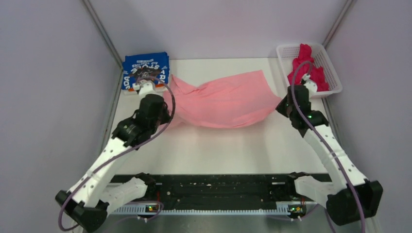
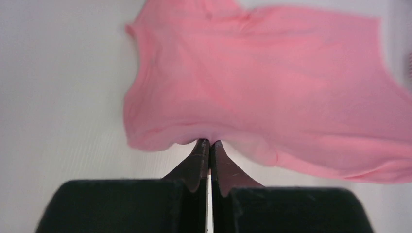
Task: Fold and stack the t-shirts
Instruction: Flatten out the tshirt, then grab the side of the flattened tshirt closest away from the robot with both arms
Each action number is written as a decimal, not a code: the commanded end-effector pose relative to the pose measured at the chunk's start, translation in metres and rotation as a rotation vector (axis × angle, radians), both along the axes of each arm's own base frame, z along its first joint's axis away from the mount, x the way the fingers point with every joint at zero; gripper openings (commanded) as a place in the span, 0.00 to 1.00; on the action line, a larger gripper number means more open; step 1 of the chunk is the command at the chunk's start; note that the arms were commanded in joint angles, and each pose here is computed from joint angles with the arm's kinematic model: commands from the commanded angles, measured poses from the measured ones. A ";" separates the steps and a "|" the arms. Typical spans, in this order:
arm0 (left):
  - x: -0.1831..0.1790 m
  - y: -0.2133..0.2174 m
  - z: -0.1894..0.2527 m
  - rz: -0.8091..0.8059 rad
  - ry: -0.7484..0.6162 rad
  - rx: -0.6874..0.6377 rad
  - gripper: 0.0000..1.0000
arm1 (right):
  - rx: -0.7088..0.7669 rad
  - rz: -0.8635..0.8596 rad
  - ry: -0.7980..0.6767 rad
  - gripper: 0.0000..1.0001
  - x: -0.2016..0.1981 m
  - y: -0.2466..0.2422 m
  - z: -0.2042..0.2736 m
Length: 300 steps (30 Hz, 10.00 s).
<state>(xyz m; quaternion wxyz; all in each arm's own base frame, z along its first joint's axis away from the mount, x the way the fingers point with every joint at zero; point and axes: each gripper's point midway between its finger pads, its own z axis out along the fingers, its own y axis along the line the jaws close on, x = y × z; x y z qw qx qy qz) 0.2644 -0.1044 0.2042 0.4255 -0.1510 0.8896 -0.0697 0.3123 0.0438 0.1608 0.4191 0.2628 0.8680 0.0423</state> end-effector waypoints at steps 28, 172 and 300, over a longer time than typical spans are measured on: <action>-0.159 0.061 0.479 -0.326 -1.272 -0.177 0.00 | 0.138 0.302 -0.934 0.00 -0.187 -0.004 0.389; 0.256 -0.059 -0.160 -0.018 0.242 -0.114 0.00 | 0.073 0.171 0.082 0.99 0.091 0.032 -0.111; -0.007 -0.033 -0.088 -0.047 0.202 -0.061 0.99 | 0.182 0.018 -0.366 0.99 0.000 0.000 0.008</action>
